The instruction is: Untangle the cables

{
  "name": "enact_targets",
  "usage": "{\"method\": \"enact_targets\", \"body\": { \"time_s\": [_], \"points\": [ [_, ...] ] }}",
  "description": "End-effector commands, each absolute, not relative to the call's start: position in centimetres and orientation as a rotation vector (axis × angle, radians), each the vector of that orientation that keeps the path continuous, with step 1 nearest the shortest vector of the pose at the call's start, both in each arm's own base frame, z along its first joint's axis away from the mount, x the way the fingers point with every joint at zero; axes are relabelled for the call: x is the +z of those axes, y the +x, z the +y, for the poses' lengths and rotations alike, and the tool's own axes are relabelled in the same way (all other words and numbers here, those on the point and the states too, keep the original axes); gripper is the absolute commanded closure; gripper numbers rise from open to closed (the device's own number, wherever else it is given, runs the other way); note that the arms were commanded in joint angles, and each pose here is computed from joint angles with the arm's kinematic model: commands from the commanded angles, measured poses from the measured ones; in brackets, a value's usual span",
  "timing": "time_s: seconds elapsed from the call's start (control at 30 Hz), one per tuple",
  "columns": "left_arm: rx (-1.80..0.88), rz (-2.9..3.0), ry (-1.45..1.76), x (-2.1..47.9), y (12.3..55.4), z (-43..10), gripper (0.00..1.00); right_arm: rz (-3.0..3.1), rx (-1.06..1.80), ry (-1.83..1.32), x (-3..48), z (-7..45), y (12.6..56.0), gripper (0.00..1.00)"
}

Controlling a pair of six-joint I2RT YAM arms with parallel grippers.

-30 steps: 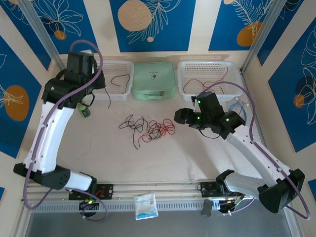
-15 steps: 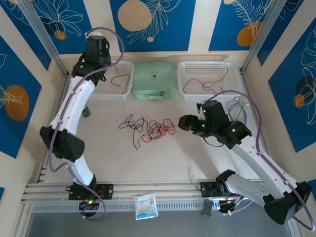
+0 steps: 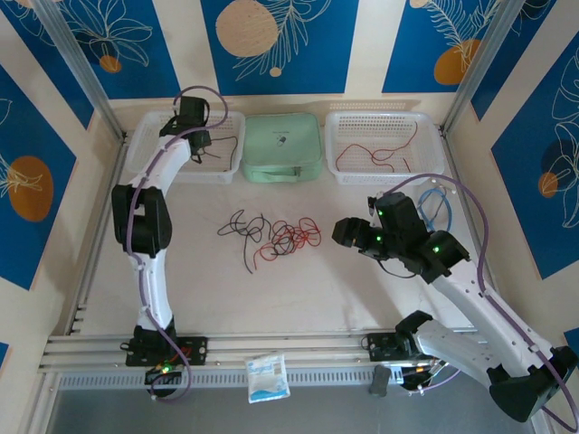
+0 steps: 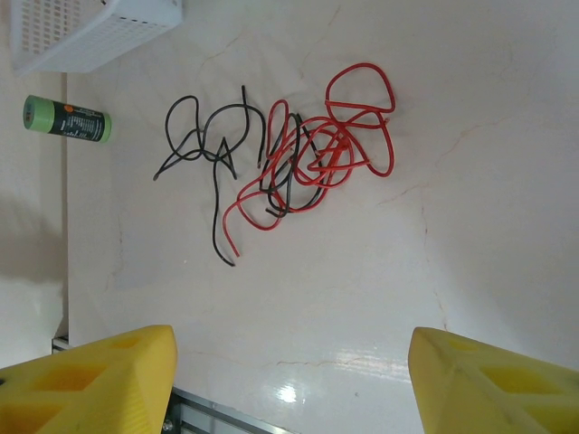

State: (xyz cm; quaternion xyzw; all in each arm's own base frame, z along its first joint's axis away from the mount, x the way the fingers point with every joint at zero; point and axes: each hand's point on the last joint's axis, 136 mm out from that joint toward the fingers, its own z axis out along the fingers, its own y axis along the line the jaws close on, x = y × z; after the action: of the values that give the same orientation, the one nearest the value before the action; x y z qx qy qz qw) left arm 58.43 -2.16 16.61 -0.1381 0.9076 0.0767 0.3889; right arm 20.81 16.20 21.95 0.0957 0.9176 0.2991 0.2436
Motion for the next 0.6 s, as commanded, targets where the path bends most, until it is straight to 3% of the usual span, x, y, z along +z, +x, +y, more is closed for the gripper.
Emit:
{"method": "enact_targets", "body": {
  "time_s": [0.0, 0.03, 0.13, 0.57],
  "points": [
    [-0.013, 2.369, -0.382, 16.0, 58.7, -3.8, 0.36, 2.538, 0.793, 0.281, 21.2, 16.0, 20.5, 0.31],
    [-0.056, 2.384, -0.375, 16.0, 58.7, -4.3, 0.22, 2.545, 0.791, 0.28, 21.1, 16.2, 20.6, 0.31],
    [-0.146, 2.422, -0.374, 16.7, 58.6, -5.1, 0.05, 2.565, 0.785, 0.264, 20.8, 16.6, 20.7, 0.31],
    [-0.504, 2.345, -0.26, 27.4, 54.5, -9.2, 0.02, 2.698, 0.646, 0.215, 19.1, 19.3, 21.6, 0.34]
  ]
}}
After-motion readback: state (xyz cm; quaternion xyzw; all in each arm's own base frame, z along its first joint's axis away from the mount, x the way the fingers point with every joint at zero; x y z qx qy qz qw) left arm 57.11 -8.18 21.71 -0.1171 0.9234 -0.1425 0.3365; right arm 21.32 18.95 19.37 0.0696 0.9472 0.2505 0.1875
